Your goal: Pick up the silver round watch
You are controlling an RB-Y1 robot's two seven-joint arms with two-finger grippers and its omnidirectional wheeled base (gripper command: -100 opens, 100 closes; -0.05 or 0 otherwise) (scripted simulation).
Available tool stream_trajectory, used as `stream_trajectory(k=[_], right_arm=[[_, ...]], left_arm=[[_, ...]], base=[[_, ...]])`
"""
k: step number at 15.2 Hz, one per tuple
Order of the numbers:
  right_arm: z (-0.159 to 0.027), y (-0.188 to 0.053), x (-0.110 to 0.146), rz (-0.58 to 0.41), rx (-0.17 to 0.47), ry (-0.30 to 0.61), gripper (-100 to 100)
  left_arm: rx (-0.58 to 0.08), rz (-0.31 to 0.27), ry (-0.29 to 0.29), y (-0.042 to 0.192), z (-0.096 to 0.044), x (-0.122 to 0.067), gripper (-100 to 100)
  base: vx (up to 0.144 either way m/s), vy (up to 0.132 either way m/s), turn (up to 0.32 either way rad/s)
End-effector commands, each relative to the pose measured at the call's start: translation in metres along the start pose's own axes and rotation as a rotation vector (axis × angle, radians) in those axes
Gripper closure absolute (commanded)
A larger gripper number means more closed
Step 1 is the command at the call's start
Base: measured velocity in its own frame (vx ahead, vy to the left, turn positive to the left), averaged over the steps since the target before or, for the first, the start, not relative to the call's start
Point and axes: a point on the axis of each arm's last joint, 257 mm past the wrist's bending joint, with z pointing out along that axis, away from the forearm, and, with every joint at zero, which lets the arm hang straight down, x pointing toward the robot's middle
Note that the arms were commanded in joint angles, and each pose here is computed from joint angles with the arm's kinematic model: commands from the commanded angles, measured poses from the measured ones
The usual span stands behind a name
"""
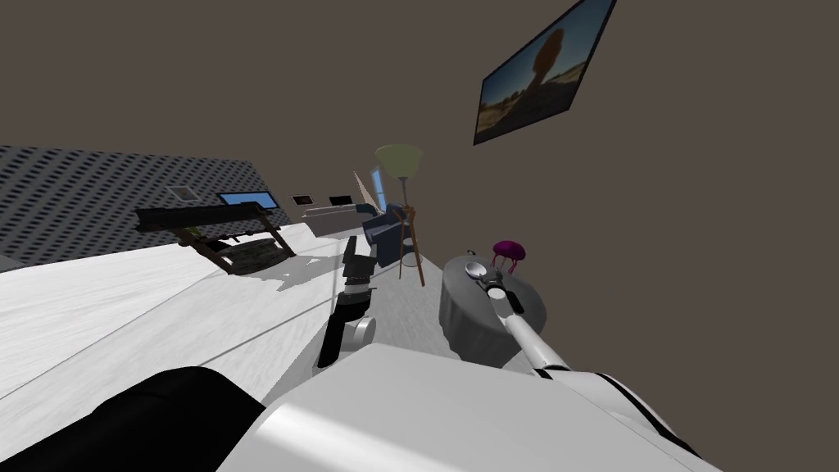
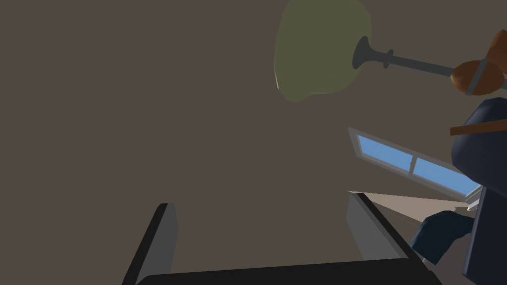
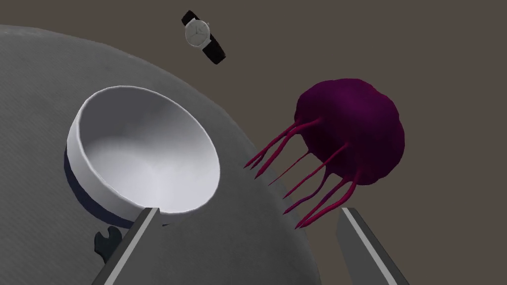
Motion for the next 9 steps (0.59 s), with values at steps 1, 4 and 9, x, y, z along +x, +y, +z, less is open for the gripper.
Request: stream_trajectory(k=[1, 4, 9], right_arm=[[0.0, 0.002, -0.001, -0.068, 0.005, 0.01, -100], [0.0, 0.003, 0.004, -0.133, 0.0, 0.027, -100], [-0.005, 0.006, -0.011, -0.288, 0.013, 0.031, -100]], left_arm=[[0.0, 0.0, 0.0, 0.0, 0.0, 0.0, 0], [0.0, 0.0, 0.0, 0.0, 0.0, 0.0, 0], [0.0, 0.0, 0.0, 0.0, 0.0, 0.0, 0]], base=[[-0.008, -0.02, 0.106], [-0.004, -0.008, -0.024], [-0.005, -0.013, 0.144]])
